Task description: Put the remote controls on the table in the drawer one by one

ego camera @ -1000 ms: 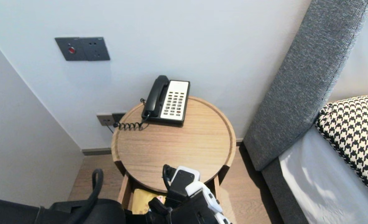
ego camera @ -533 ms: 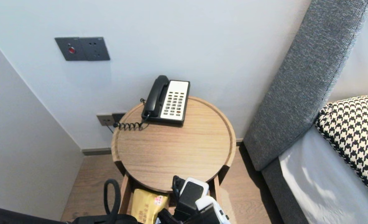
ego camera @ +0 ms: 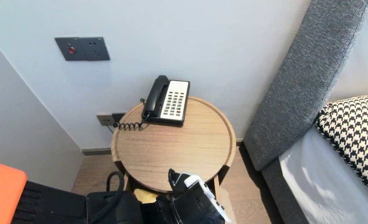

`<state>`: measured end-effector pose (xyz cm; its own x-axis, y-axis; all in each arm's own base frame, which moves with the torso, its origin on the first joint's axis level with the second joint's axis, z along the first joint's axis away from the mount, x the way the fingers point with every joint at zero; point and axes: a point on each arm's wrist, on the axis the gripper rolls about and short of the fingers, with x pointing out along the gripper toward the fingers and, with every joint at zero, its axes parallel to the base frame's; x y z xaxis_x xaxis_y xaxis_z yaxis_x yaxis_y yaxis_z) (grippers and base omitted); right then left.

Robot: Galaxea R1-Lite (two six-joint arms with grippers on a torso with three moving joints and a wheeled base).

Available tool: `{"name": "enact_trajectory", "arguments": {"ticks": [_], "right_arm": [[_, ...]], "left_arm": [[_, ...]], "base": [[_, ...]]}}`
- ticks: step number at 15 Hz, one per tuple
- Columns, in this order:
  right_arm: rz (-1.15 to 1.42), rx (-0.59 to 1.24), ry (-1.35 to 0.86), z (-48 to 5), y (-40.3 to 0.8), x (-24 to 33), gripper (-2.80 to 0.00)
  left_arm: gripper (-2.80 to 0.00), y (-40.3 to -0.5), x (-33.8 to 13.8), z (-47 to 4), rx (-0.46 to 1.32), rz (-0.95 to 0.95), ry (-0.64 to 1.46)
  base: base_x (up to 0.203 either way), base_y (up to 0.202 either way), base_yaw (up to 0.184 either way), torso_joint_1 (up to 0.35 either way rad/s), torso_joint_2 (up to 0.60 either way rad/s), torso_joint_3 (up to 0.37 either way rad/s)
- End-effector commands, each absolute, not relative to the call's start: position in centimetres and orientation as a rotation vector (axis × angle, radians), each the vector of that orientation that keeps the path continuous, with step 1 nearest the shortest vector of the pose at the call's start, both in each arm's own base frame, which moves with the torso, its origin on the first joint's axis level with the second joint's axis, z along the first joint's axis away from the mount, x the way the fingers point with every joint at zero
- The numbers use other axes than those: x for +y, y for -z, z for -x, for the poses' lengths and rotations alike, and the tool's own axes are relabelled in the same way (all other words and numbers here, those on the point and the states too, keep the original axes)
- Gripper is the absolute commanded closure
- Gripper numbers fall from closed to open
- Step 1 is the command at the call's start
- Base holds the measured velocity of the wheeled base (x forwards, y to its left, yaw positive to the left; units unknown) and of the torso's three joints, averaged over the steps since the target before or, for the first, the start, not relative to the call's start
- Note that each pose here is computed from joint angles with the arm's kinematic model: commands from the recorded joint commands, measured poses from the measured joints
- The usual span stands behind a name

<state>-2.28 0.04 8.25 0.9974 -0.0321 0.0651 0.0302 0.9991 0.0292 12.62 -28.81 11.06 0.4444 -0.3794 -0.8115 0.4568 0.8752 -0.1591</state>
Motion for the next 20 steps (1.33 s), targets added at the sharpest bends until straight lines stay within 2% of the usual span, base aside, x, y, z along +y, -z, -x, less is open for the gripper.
{"name": "enact_trajectory", "arguments": {"ticks": [1,20], "right_arm": [[-0.029,-0.039,0.032,2.1,-7.5,0.0,0.00],[-0.029,-0.039,0.032,2.1,-7.5,0.0,0.00]], "left_arm": [[0.00,-10.8,-28.6,-13.5,0.999,-0.072,0.505],[0.00,-6.4,-29.9,-13.7,0.996,-0.105,0.563]], "base": [[0.000,0.000,0.000,0.000,0.00,0.000],[0.000,0.000,0.000,0.000,0.00,0.000]]}}
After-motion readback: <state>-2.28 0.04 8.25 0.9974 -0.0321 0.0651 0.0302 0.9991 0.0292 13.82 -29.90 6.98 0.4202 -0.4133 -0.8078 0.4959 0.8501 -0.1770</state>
